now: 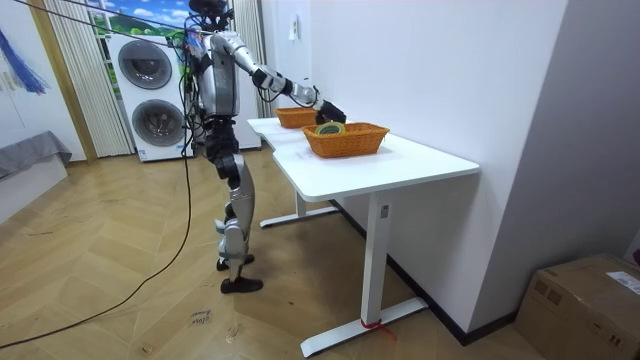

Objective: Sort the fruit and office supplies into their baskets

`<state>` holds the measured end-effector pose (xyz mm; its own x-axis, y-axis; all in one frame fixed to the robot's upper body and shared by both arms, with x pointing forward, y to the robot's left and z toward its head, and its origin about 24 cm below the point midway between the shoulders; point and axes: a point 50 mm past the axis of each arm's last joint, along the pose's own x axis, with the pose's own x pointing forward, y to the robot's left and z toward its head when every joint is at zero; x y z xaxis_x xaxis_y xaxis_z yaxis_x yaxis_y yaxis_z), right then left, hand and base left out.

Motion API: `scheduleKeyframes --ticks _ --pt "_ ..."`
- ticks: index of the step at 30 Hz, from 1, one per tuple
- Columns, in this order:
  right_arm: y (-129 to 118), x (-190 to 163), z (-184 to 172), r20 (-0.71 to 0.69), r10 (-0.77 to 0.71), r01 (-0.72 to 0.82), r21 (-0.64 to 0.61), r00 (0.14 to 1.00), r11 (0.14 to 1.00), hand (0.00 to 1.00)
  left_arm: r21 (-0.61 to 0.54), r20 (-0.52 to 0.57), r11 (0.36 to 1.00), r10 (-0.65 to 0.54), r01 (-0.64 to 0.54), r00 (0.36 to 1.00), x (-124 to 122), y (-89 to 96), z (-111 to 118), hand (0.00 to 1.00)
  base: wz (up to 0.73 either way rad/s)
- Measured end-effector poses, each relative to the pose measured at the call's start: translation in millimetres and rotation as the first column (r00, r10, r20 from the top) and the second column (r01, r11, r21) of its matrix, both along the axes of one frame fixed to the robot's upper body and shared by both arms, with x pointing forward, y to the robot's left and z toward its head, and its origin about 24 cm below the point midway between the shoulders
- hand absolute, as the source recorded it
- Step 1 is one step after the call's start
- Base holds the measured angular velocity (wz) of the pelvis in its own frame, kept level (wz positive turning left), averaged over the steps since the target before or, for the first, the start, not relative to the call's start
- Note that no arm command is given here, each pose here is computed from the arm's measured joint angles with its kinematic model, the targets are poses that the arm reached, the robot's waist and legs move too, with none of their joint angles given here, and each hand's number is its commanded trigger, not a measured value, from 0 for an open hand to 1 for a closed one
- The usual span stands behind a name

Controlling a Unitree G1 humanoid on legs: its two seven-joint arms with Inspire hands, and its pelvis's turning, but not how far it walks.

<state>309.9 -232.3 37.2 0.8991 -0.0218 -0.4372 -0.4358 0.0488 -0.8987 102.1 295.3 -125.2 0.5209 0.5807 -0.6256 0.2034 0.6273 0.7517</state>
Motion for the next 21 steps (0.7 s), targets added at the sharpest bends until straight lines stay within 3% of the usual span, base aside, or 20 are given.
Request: scheduleKeyframes --ticks 10,21 --pt "41 3 48 0.210 0.180 -0.202 0.091 0.961 0.975 1.00 -0.002 0.019 0.999 0.045 -0.045 0.999 -14 5.8 3 0.00 -0.03" --pt "40 -2 84 0.366 0.166 -0.239 0.164 0.916 0.957 1.00 0.009 -0.027 0.996 0.093 -0.093 0.995 -39 10.7 0 0.00 -0.04"
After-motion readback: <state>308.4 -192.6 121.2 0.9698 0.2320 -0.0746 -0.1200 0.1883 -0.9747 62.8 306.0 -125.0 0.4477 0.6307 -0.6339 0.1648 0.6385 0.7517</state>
